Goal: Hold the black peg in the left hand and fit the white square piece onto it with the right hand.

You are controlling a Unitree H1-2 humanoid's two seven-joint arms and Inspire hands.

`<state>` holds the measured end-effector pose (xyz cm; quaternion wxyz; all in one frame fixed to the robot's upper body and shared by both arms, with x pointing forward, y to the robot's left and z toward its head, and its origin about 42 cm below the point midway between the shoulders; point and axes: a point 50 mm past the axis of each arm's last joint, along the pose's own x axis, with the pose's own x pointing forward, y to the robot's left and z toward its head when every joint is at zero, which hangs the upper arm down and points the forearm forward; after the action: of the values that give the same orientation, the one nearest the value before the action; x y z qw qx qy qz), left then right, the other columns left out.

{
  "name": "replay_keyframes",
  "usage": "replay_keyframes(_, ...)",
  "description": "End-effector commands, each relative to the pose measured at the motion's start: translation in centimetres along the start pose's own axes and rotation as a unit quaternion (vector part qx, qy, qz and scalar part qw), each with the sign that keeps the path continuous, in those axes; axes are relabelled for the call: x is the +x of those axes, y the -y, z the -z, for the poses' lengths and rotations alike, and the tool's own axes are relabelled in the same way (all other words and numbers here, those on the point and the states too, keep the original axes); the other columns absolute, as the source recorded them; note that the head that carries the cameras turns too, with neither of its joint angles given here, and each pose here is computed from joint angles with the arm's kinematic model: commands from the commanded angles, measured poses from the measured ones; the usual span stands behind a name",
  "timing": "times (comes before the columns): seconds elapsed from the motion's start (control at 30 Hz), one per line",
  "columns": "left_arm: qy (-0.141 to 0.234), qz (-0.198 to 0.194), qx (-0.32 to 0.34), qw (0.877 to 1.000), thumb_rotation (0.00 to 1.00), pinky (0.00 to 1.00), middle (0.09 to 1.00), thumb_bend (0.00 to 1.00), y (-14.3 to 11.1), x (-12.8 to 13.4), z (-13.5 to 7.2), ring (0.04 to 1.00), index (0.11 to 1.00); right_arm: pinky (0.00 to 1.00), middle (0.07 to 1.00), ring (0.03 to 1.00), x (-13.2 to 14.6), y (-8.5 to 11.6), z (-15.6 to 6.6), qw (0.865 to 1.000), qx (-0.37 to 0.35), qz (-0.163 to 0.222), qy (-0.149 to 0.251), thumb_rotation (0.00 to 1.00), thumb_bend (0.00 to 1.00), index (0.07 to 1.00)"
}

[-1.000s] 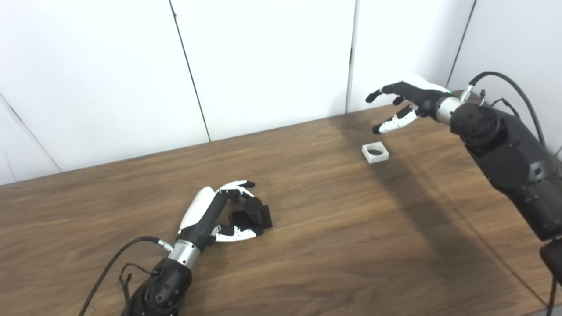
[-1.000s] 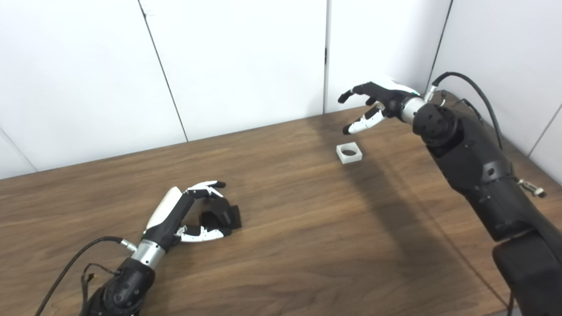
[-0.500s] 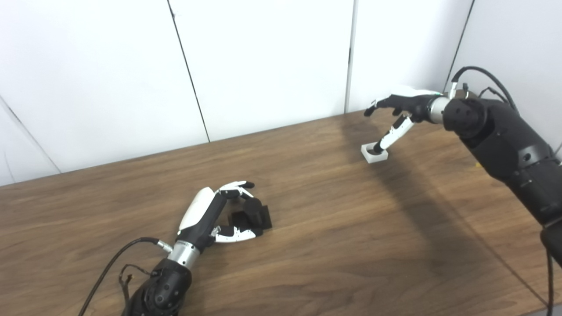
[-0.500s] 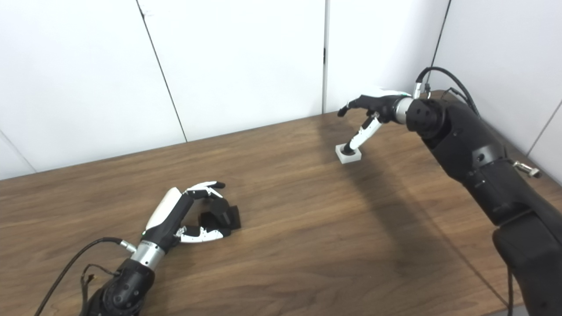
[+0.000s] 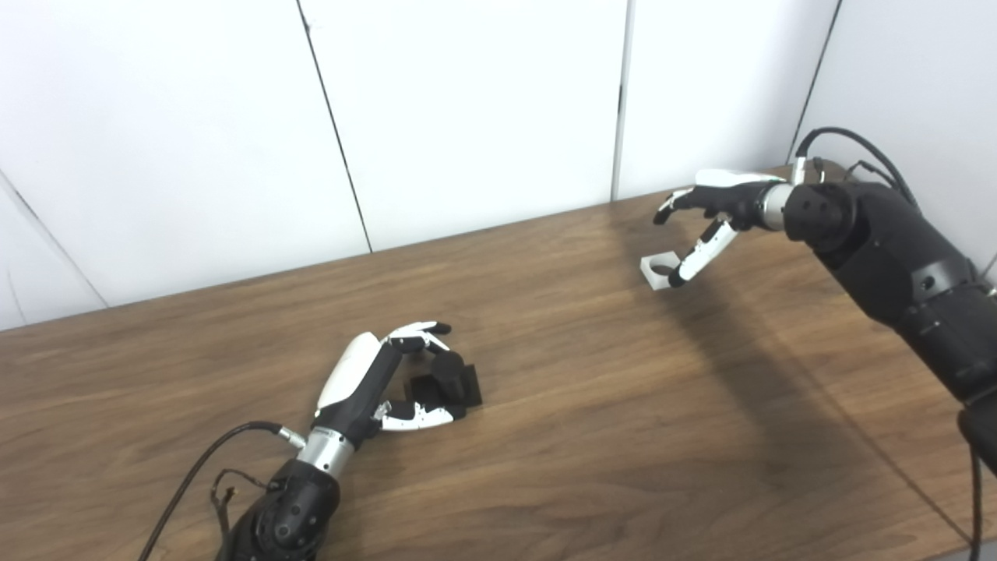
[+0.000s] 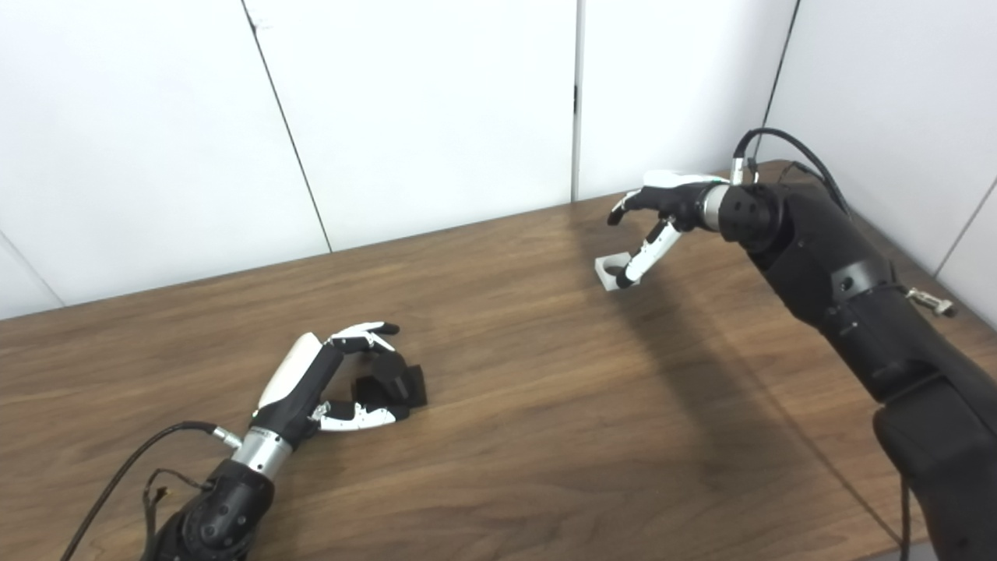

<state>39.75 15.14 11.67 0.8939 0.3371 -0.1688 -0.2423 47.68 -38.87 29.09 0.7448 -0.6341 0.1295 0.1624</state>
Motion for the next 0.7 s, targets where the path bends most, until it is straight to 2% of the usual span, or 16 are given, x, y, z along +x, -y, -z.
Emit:
replay_keyframes(0.0, -0.036, 0.031, -0.002, 0.999, 0.07, 0.77, 0.827, 0.52, 1.6, -1.9, 1.4, 0.867, 0.491, 0.92, 0.984, 1.000, -0.6, 3.0, -0.4, 0.999, -0.018, 0.035, 0.002, 0.39, 0.93, 0.864)
replay_keyframes(0.2, -0.038, 0.031, -0.002, 0.999, 0.07, 0.76, 0.828, 0.52, 1.7, -2.1, 1.4, 0.870, 0.491, 0.95, 0.983, 1.000, 0.0, 2.3, -0.4, 0.999, -0.029, 0.026, -0.005, 0.40, 0.93, 0.865)
replay_keyframes(0.33, -0.037, 0.029, -0.002, 0.999, 0.07, 0.76, 0.827, 0.52, 1.7, -2.3, 1.4, 0.867, 0.491, 0.97, 0.980, 1.000, 0.6, 1.5, -0.4, 0.999, -0.027, 0.023, -0.006, 0.36, 0.91, 0.854)
replay_keyframes(0.67, -0.040, 0.028, -0.004, 0.999, 0.07, 0.75, 0.824, 0.52, 1.6, -2.6, 1.5, 0.851, 0.491, 0.99, 0.962, 0.994, 1.8, 0.0, -0.5, 0.999, -0.037, 0.032, 0.015, 0.32, 0.88, 0.816)
